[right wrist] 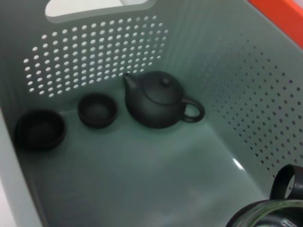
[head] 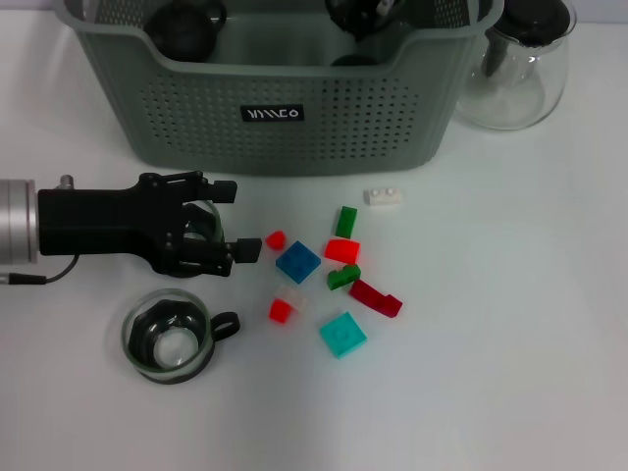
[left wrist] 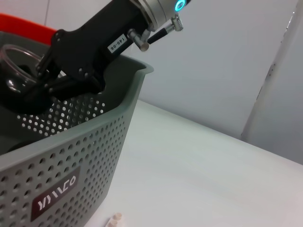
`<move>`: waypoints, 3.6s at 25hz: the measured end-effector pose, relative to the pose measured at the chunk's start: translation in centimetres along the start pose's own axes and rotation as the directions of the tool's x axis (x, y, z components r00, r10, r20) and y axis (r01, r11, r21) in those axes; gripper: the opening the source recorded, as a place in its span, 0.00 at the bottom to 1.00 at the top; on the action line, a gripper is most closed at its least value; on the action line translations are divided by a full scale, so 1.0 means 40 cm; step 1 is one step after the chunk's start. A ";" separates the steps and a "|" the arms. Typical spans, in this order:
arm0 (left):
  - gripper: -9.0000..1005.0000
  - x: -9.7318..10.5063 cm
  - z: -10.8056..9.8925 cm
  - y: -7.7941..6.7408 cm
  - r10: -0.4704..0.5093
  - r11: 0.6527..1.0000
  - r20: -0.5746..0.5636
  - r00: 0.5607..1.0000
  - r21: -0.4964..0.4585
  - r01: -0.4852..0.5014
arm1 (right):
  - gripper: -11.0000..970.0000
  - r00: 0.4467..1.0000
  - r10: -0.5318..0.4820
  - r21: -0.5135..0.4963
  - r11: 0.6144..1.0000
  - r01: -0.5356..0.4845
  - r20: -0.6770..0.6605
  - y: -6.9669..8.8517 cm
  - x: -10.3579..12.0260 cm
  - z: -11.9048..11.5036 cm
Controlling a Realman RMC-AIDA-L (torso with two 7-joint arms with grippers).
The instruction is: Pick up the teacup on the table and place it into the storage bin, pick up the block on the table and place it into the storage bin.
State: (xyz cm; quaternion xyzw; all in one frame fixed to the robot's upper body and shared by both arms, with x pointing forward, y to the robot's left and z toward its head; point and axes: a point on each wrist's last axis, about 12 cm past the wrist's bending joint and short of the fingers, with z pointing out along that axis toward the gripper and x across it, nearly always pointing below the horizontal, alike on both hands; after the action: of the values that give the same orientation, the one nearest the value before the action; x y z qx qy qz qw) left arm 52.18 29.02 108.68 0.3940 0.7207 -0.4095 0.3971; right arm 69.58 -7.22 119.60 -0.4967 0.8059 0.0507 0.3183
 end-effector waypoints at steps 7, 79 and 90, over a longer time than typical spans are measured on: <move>0.93 0.003 0.002 -0.001 -0.002 1.000 0.003 1.000 -0.002 0.002 | 0.07 1.000 0.005 0.002 1.000 -0.005 -0.007 0.004 0.011 0.011; 0.93 -0.093 -0.097 0.079 -0.027 0.978 -0.283 0.959 -0.204 -0.032 | 0.84 0.924 0.129 -0.564 0.819 0.105 0.359 0.118 0.345 -0.365; 0.93 -0.159 -0.003 0.092 -0.063 0.937 -0.499 0.864 -0.327 -0.121 | 0.84 0.925 0.175 -0.574 0.817 0.054 0.337 0.106 0.370 -0.367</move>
State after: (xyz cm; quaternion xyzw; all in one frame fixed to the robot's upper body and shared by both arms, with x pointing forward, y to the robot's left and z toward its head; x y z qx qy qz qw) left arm 57.81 28.91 113.38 0.4215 0.8536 -0.1531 0.2651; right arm 54.76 -22.32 121.89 -0.5238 0.6926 0.3949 0.3000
